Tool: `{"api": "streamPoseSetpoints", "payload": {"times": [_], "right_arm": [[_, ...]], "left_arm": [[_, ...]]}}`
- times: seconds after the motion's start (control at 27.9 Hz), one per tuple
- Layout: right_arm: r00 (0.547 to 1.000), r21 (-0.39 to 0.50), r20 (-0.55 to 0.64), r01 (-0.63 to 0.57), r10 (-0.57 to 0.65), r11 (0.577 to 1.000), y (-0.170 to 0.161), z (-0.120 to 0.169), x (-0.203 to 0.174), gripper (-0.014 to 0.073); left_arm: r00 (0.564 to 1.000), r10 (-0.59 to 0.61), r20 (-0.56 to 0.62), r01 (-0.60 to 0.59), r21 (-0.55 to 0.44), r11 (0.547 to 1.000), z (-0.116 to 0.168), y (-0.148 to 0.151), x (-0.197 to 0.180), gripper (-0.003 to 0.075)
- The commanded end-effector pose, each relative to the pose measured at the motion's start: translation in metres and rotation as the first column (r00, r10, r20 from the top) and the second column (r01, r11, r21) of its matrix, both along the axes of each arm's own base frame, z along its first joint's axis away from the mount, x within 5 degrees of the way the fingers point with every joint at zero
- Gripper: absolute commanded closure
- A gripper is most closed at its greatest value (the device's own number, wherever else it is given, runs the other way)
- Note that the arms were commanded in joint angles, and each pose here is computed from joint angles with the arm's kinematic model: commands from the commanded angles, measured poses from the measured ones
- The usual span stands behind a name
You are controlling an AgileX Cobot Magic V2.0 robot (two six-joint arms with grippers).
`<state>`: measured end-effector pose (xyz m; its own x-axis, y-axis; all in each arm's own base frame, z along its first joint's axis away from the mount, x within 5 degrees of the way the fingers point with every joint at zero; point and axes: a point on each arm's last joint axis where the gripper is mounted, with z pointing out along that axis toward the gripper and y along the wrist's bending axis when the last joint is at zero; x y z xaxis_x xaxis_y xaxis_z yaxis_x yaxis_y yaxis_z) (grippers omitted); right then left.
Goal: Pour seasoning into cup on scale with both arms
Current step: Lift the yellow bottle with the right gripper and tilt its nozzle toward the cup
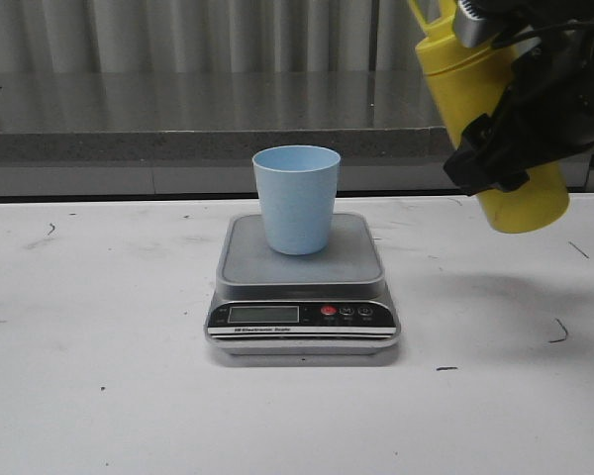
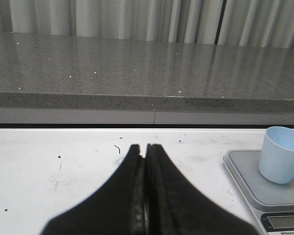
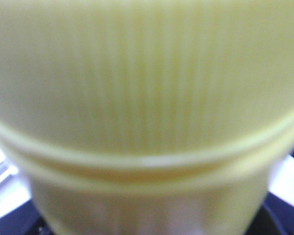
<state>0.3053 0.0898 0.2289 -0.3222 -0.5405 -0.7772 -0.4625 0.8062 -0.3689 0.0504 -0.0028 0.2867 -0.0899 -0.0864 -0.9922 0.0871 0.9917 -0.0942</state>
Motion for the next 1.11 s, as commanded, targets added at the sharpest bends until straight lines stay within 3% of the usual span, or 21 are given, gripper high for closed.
{"api": "streamPoseSetpoints", "payload": {"times": [0.0, 0.11, 0.25, 0.39, 0.79, 1.07], "right_arm": [[0.989, -0.102, 0.114, -0.080, 0.091, 0.992, 0.007, 0.044, 0.006, 0.0340], [0.985, -0.206, 0.066, -0.142, 0.159, 0.968, 0.011, 0.053, 0.008, 0.0340], [0.981, -0.269, 0.020, -0.179, 0.192, 0.946, 0.015, 0.069, 0.011, 0.0340], [0.976, -0.394, -0.026, -0.207, 0.214, 0.896, 0.013, 0.081, 0.014, 0.0340], [0.997, -0.614, -0.060, -0.073, 0.046, 0.786, 0.011, 0.084, 0.041, 0.0340], [0.994, -0.740, -0.023, -0.091, 0.110, 0.667, 0.038, 0.078, 0.044, 0.0340]], "left_arm": [[0.995, -0.009, 0.098, 0.010, -0.012, 1.000, 0.016, -0.001, 0.000, 0.0740], [0.995, -0.009, 0.098, 0.010, -0.012, 1.000, 0.016, -0.001, 0.000, 0.0740], [0.995, -0.009, 0.098, 0.010, -0.012, 1.000, 0.016, -0.001, 0.000, 0.0740], [0.995, -0.009, 0.098, 0.010, -0.012, 1.000, 0.016, -0.001, 0.000, 0.0740], [0.995, -0.009, 0.098, 0.010, -0.012, 1.000, 0.016, -0.001, 0.000, 0.0740], [0.995, -0.009, 0.098, 0.010, -0.012, 1.000, 0.016, -0.001, 0.000, 0.0740]]}}
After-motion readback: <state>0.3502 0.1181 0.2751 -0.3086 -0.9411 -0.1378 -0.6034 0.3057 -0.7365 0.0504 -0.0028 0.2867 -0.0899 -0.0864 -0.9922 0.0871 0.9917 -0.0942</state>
